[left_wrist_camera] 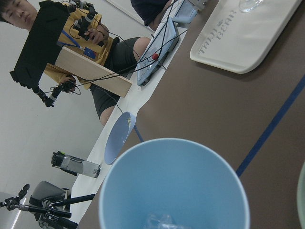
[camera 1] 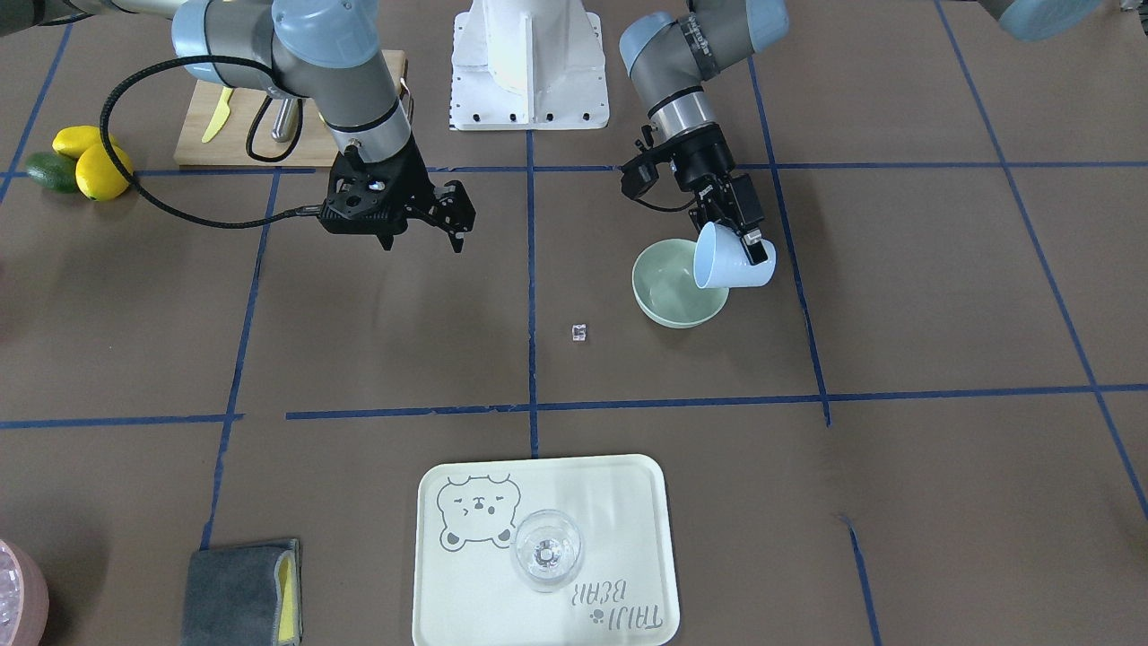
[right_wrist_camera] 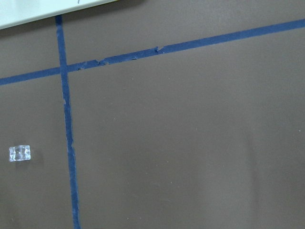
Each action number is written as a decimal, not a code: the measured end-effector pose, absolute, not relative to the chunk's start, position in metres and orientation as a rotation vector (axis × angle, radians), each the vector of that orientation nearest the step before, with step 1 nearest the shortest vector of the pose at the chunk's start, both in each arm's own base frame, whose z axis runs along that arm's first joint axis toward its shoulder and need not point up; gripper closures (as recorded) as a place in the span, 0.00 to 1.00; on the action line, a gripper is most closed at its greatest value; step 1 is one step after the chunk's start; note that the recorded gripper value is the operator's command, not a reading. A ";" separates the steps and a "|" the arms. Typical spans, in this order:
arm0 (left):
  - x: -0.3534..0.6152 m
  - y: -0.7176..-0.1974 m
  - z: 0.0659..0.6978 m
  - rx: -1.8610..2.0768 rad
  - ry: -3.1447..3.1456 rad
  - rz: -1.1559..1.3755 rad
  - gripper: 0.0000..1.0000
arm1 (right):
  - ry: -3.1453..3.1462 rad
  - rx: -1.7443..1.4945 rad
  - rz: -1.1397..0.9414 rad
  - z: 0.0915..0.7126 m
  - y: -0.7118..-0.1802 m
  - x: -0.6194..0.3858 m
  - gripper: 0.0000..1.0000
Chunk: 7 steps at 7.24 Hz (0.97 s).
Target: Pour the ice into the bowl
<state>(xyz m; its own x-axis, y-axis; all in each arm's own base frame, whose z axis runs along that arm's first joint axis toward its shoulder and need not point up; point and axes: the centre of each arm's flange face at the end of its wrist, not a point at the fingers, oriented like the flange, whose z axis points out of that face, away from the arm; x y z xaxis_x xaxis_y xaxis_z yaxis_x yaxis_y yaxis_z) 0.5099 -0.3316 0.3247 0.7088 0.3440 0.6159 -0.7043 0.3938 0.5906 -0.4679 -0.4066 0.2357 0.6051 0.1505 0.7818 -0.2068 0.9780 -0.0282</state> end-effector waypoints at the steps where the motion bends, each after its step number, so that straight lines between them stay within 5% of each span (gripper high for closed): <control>1: 0.509 -0.329 0.332 0.918 -0.484 0.731 1.00 | -0.898 0.066 0.208 0.235 -0.406 -0.469 0.00; 7: 0.515 -0.310 0.336 0.781 -0.692 0.906 1.00 | -0.899 0.064 0.212 0.234 -0.406 -0.470 0.00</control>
